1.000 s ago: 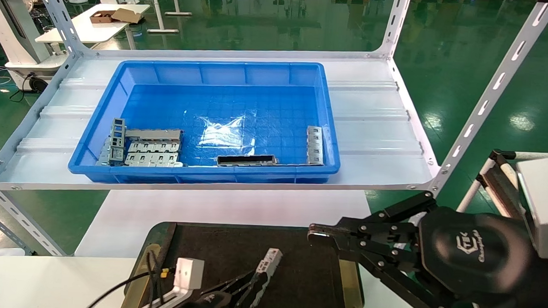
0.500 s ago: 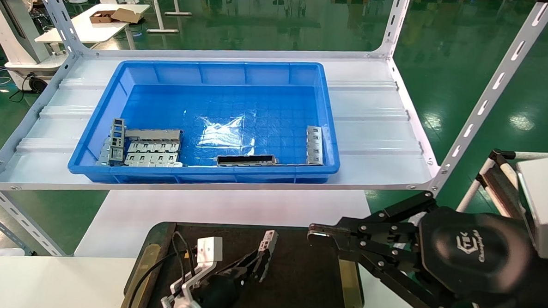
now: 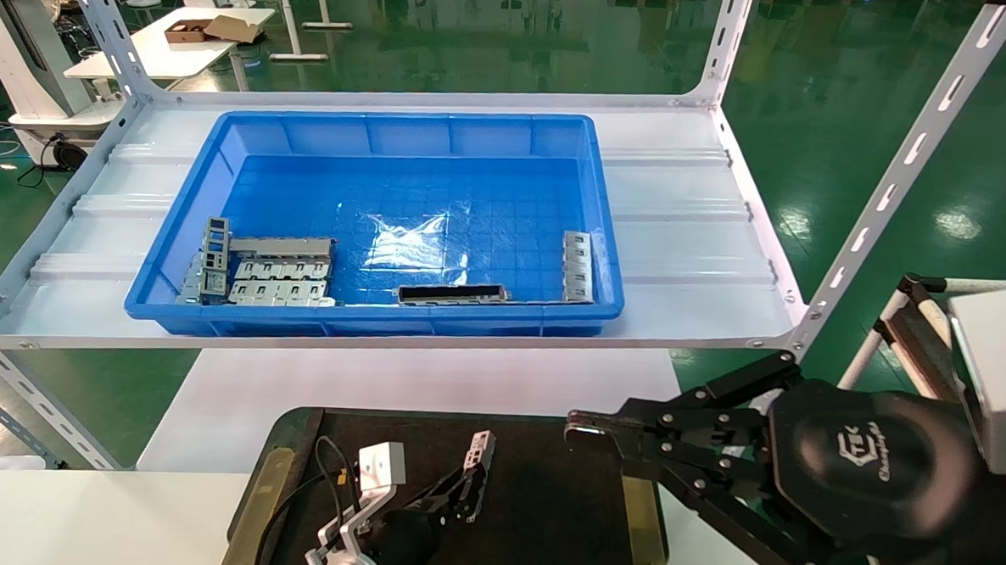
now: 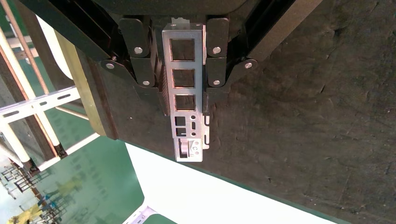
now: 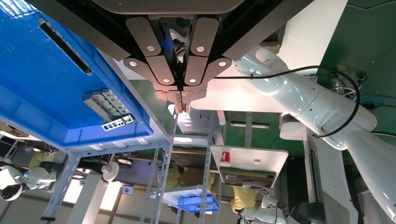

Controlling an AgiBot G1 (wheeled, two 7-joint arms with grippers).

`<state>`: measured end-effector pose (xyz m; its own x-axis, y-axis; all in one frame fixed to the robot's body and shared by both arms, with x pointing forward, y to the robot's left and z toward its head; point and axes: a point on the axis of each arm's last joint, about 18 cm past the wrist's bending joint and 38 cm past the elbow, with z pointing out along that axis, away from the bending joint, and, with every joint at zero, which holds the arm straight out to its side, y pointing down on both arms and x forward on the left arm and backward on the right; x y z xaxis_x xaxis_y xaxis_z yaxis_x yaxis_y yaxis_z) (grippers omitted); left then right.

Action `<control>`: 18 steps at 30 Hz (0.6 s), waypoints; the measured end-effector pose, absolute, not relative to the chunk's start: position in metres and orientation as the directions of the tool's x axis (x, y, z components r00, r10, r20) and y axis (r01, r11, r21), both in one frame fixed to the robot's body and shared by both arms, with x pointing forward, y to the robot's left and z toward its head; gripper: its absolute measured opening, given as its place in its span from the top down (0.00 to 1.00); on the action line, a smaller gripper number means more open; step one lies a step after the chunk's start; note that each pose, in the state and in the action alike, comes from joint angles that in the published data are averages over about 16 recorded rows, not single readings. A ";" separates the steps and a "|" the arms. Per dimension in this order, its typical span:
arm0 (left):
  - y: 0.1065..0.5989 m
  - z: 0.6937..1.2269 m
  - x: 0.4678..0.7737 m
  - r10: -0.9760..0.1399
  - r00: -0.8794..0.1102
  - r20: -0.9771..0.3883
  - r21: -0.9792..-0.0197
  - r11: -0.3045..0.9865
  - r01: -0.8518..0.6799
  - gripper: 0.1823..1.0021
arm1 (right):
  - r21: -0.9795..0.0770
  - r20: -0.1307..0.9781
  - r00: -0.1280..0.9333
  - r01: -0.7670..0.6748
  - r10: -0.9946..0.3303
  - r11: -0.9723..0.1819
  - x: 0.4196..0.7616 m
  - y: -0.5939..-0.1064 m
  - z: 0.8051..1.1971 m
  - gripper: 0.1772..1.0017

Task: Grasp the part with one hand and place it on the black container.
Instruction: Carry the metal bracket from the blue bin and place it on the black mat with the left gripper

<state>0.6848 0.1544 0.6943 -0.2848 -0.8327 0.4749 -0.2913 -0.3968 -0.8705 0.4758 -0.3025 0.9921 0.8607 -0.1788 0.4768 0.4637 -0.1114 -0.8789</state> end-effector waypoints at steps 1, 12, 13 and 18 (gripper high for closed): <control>0.155 0.694 0.685 -0.833 -0.282 0.477 -0.869 -0.399 -0.292 0.83 | -0.879 0.477 0.861 0.464 -0.179 -0.111 0.476 -0.302 0.992 0.98; 0.154 0.687 0.685 -0.831 -0.260 0.491 -0.859 -0.413 -0.302 0.83 | -0.879 0.477 0.861 0.464 -0.179 -0.111 0.476 -0.302 0.992 0.98; 0.154 0.686 0.685 -0.831 -0.258 0.492 -0.859 -0.414 -0.303 0.83 | -0.879 0.477 0.861 0.464 -0.179 -0.111 0.476 -0.302 0.992 0.98; 0.153 0.683 0.685 -0.832 -0.251 0.494 -0.856 -0.415 -0.309 0.83 | -0.879 0.477 0.861 0.464 -0.179 -0.111 0.476 -0.302 0.992 0.98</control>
